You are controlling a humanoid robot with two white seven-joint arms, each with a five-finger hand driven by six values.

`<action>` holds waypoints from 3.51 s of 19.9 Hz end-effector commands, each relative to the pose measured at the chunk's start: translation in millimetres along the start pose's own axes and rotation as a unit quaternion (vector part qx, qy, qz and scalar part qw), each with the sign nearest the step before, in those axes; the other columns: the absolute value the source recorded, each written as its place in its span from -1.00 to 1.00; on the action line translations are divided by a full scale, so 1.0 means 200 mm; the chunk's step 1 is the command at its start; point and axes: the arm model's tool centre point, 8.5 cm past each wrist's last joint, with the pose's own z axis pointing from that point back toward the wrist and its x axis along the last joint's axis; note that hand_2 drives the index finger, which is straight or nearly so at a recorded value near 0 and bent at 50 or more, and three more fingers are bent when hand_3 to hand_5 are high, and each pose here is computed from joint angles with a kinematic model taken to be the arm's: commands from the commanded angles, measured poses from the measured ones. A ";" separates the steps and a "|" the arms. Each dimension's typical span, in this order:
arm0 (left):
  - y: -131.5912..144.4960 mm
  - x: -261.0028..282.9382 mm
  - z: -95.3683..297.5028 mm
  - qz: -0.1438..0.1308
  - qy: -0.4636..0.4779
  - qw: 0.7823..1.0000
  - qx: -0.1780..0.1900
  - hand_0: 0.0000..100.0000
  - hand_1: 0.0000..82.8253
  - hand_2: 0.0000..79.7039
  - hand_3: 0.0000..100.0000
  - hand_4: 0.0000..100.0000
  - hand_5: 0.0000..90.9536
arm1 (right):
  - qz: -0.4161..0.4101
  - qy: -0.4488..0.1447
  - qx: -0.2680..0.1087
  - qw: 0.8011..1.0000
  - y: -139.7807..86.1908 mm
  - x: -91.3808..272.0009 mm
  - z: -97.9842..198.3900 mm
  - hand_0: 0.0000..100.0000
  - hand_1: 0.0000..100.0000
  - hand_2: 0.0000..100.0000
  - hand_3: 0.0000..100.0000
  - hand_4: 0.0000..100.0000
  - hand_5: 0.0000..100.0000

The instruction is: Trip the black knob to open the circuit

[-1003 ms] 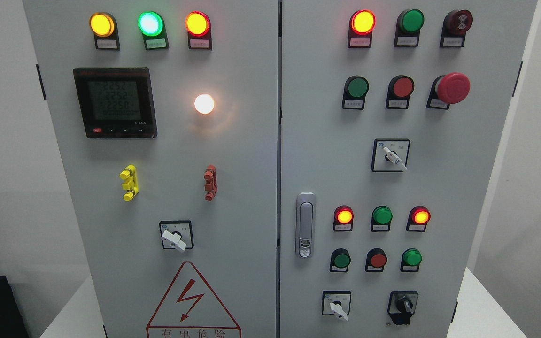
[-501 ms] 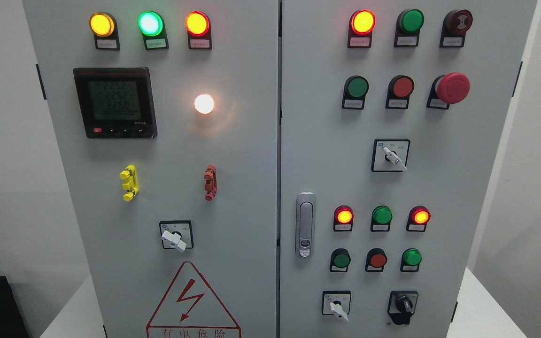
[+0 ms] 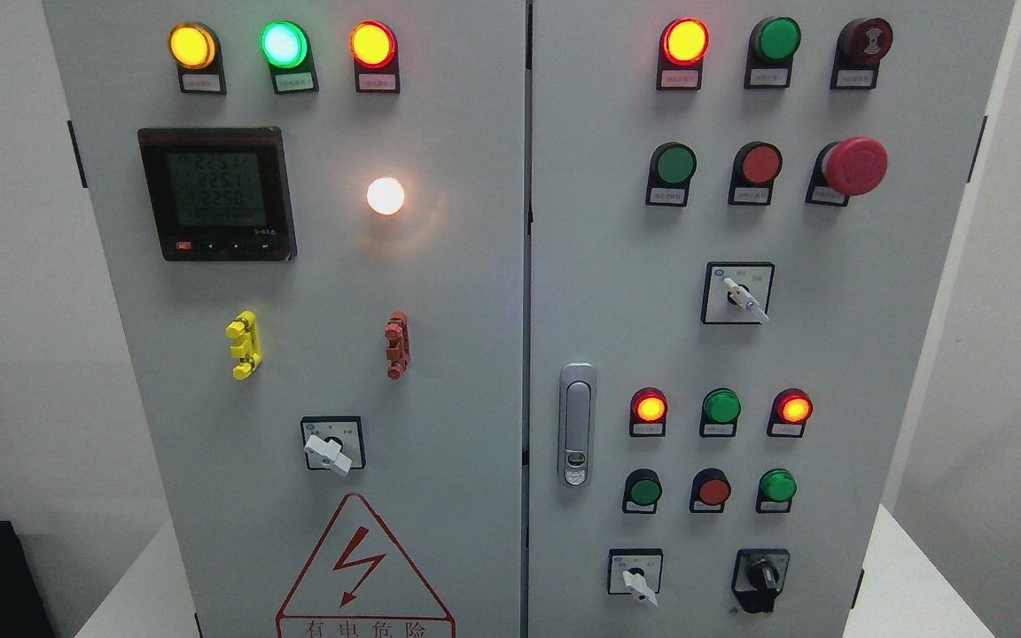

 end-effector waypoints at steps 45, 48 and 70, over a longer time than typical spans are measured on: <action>0.00 0.01 0.00 0.002 -0.002 1.000 -0.001 -0.76 -0.06 -1.00 -1.00 -1.00 -1.00 | -0.042 -0.135 0.057 0.988 0.24 0.80 -0.28 -1.00 -0.94 -0.99 1.00 1.00 1.00; 0.00 0.01 0.00 0.002 -0.002 1.000 0.000 -0.76 -0.06 -1.00 -1.00 -1.00 -1.00 | -0.040 -0.134 0.058 0.989 0.24 0.82 -0.30 -1.00 -0.93 -0.98 1.00 1.00 1.00; 0.00 0.01 0.00 0.002 -0.002 1.000 0.000 -0.76 -0.06 -1.00 -1.00 -1.00 -1.00 | -0.048 -0.146 0.080 0.985 0.33 0.87 -0.29 -1.00 -0.92 -0.92 1.00 1.00 1.00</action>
